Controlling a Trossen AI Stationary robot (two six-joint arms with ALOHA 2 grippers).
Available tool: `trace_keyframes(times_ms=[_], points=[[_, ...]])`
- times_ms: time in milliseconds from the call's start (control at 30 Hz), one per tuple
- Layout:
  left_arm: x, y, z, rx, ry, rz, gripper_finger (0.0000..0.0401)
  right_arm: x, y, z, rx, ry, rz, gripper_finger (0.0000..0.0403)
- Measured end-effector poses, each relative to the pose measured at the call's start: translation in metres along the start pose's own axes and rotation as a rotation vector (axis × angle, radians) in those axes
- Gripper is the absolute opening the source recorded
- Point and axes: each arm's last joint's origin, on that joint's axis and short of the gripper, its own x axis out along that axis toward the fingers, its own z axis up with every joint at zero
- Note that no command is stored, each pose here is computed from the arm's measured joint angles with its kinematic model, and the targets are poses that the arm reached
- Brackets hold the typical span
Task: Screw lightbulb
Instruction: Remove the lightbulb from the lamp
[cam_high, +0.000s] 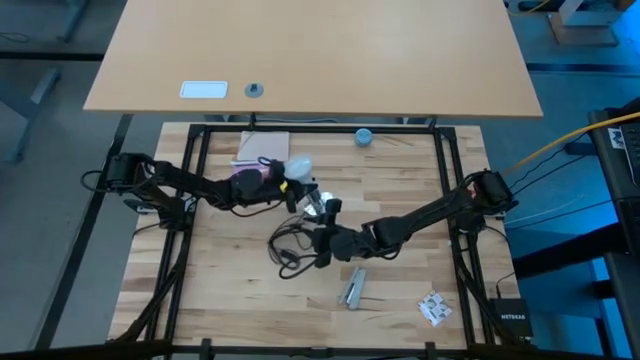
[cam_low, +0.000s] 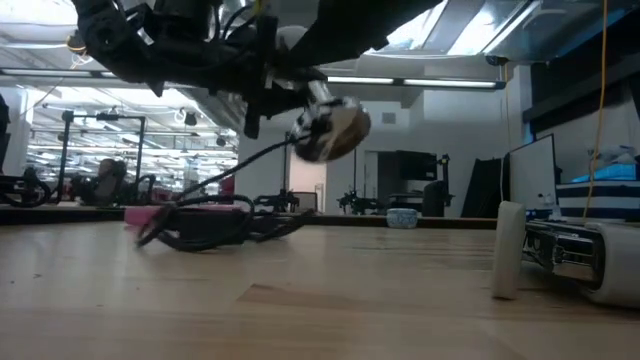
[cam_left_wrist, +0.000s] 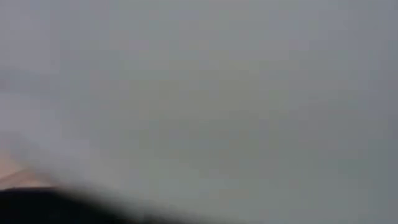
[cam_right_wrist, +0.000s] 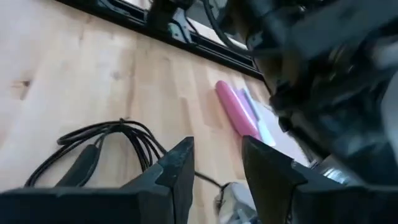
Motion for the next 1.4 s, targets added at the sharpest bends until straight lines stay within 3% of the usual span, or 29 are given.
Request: trace_keyframes(times_ms=[133, 333, 533, 933, 1167, 1400], points=[[0.000, -0.004, 0.008, -0.053, -0.064, -0.059, 0.0138, 0.001, -0.002, -0.001, 0.000, 0.019, -0.091, 0.0137], [-0.001, -0.008, 0.013, -0.074, -0.111, -0.105, 0.0152, 0.005, 0.003, -0.004, 0.001, 0.016, -0.079, 0.0137], [0.001, -0.011, 0.014, -0.066, -0.101, -0.126, 0.0141, 0.026, 0.025, -0.019, 0.006, 0.004, -0.072, 0.0137], [0.001, -0.013, 0.014, -0.071, -0.083, -0.159, 0.0153, 0.041, 0.036, -0.046, -0.071, 0.143, -0.406, 0.0137], [0.001, -0.014, 0.014, -0.067, -0.082, -0.165, 0.0154, 0.042, 0.034, -0.047, -0.065, 0.147, -0.414, 0.0137], [0.002, -0.013, 0.013, -0.034, -0.075, -0.159, 0.0155, 0.040, 0.032, -0.061, -0.218, 0.266, -0.475, 0.0137]])
